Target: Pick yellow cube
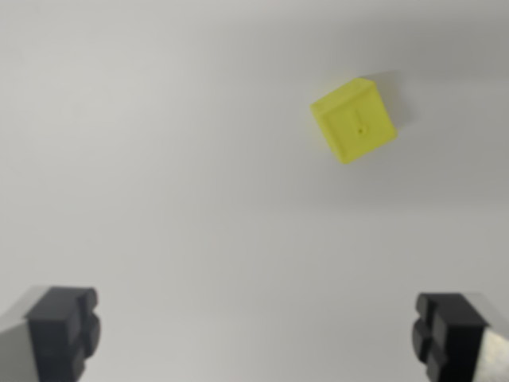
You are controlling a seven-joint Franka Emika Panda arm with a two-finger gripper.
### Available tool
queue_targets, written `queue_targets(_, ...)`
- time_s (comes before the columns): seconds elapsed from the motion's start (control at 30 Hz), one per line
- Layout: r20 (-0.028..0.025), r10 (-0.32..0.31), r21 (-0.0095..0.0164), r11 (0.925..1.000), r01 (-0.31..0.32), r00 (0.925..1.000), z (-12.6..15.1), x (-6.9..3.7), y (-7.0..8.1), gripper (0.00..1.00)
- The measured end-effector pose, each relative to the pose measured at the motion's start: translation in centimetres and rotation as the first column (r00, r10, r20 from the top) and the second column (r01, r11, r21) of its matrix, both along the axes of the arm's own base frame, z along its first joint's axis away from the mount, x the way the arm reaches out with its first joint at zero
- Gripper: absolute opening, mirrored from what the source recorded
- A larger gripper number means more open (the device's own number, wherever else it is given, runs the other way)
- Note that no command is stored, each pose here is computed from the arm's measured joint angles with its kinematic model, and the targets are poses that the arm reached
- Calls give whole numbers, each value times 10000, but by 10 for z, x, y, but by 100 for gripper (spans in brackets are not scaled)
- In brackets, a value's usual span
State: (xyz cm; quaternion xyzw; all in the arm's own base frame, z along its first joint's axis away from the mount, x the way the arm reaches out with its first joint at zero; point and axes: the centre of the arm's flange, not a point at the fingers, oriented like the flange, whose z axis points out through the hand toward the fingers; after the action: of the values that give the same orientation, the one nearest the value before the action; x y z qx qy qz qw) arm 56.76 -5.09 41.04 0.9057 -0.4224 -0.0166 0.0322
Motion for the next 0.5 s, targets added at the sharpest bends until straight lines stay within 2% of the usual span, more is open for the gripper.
queue_targets(0.2, 11, 84, 5, 10000, -84, 10000, -1, 0, -1, 100)
queue_targets(0.5, 52, 583, 43, 9983, -584, 9983, -21, -1, -10, 100)
